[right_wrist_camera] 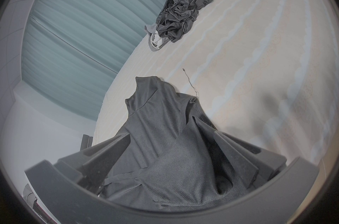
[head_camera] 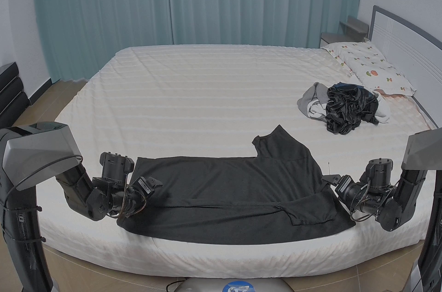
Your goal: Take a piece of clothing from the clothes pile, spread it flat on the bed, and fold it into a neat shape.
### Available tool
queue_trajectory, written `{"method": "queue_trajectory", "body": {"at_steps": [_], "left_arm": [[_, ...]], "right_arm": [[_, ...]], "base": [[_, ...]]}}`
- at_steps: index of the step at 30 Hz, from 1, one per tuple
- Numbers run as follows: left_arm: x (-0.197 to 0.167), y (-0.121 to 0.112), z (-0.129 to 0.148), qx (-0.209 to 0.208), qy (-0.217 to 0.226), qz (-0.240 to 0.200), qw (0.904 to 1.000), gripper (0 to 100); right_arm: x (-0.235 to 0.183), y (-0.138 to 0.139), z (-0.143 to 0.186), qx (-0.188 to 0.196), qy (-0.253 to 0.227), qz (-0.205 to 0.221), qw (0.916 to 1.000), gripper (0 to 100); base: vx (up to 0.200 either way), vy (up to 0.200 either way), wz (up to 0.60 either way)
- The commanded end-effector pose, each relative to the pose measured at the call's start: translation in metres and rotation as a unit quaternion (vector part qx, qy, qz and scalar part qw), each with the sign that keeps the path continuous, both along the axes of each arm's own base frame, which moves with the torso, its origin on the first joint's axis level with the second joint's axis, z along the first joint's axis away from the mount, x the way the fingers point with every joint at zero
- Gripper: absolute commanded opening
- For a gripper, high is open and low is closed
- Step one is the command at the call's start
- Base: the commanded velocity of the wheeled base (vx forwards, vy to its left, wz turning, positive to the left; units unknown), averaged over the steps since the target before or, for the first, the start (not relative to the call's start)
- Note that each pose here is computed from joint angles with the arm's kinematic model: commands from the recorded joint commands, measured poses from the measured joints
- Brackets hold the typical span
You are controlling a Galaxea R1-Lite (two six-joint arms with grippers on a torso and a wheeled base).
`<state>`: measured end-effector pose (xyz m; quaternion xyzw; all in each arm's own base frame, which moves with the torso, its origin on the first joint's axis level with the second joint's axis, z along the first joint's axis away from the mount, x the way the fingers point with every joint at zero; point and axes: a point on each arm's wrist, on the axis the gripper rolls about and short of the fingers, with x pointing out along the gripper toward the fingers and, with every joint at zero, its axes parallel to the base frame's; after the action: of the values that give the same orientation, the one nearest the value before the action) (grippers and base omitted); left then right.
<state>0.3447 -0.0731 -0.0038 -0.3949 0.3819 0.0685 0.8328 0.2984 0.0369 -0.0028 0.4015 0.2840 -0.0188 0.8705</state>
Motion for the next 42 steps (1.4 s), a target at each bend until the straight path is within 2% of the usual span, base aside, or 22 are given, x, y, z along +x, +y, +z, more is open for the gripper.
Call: {"method": "queue_trajectory", "body": {"at_steps": [1,7,15,22,24,25,26,27,31,32,34,36,42], "left_arm": [[0.021,0.008,-0.004,0.006,-0.01,0.025,0.9996,100],[0.028,0.029,0.001,0.001,-0.021,0.065,0.9977,100],[0.026,0.053,0.014,-0.009,-0.03,0.092,0.9952,100],[0.021,0.073,0.036,-0.084,-0.044,0.089,0.9915,100],[0.021,0.073,0.036,-0.084,-0.044,0.089,0.9915,100],[0.013,0.077,0.037,-0.106,-0.037,0.068,0.9913,100],[0.013,0.077,0.037,-0.106,-0.036,0.067,0.9914,100],[0.012,0.079,0.035,-0.113,-0.033,0.06,0.9912,100],[0.012,0.082,0.033,-0.117,-0.03,0.061,0.9909,100],[0.012,0.082,0.033,-0.117,-0.03,0.061,0.9909,100],[0.011,0.083,0.033,-0.117,-0.028,0.062,0.9909,100],[0.01,0.083,0.031,-0.116,-0.025,0.062,0.9909,100],[0.008,0.082,0.031,-0.116,-0.023,0.061,0.9911,100]], "right_arm": [[0.0,0.0,-0.001,0.0,0.002,0.0,1.0,100],[0.001,0.0,-0.001,0.001,-0.003,0.0,1.0,100],[0.001,0.0,-0.004,0.0,0.0,-0.001,1.0,100],[0.001,0.0,0.008,-0.01,-0.031,0.002,0.9995,100],[0.001,0.0,0.008,-0.01,-0.031,0.002,0.9995,100],[0.005,0.001,0.009,-0.027,-0.038,0.013,0.9988,100],[0.005,0.001,0.009,-0.028,-0.039,0.014,0.9988,100],[0.006,0.007,0.008,-0.048,-0.041,0.038,0.9973,100],[0.007,0.007,0.002,-0.105,-0.038,0.084,0.9902,100],[0.007,0.006,0.001,-0.107,-0.037,0.086,0.9898,100],[0.006,0.003,-0.003,-0.12,-0.041,0.136,0.9826,100],[0.007,0.002,-0.009,-0.12,-0.04,0.163,0.9785,100],[0.02,0.004,-0.023,-0.132,-0.045,0.186,0.9726,100]], "base": [[0.0,0.0,0.0],[0.0,0.0,0.0],[0.0,0.0,0.0],[0.0,0.0,0.0],[0.0,0.0,0.0],[0.0,0.0,0.0],[0.0,0.0,0.0],[0.0,0.0,0.0],[0.0,0.0,0.0],[0.0,0.0,0.0],[0.0,0.0,0.0],[0.0,0.0,0.0],[0.0,0.0,0.0]]}}
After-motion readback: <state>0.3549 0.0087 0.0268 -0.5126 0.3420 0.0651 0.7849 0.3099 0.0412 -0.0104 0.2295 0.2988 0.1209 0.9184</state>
